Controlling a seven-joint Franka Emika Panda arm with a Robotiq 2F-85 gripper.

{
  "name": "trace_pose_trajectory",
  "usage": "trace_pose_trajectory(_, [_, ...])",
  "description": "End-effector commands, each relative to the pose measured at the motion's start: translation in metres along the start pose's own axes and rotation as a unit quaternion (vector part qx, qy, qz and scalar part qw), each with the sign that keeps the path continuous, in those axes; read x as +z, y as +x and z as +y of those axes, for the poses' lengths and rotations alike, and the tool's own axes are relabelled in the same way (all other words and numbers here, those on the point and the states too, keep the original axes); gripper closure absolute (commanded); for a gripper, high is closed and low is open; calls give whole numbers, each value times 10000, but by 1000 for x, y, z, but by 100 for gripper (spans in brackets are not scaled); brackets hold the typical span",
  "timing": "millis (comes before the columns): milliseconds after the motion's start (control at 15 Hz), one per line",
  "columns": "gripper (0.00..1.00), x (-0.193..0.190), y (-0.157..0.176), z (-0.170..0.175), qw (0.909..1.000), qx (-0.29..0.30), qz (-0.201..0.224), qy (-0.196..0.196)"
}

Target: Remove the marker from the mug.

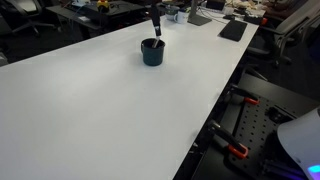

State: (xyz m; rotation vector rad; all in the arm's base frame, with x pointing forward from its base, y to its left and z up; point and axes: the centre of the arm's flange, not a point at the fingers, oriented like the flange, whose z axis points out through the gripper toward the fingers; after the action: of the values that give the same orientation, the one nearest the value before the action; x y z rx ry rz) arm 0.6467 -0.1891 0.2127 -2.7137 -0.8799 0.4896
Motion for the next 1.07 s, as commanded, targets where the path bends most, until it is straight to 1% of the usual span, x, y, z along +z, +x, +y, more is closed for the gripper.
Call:
trace_pose_trajectory(0, [52, -6, 6, 0, 9999, -170, -30, 1])
trace_pose_trajectory(67, [55, -6, 7, 0, 9998, -177, -31, 4])
trace_pose_trajectory(200, [69, -6, 8, 0, 9998, -201, -31, 5])
trace_pose_trajectory(400, [93, -5, 9, -1, 9997, -232, -43, 10])
trace_pose_trajectory(467, [97, -5, 9, -1, 9997, -227, -43, 15])
trace_pose_trajectory(533, [98, -7, 9, -1, 9997, -231, -31, 13])
trace_pose_trajectory(600, [96, -7, 9, -1, 9997, -231, -22, 15])
trace_pose_trajectory(667, [100, -9, 10, -1, 9997, -234, -15, 17])
trace_pose_trajectory(933, [100, -7, 10, -1, 9997, -242, -32, 0])
trace_pose_trajectory(1000, [74, -7, 9, -1, 9998, -218, -45, 2])
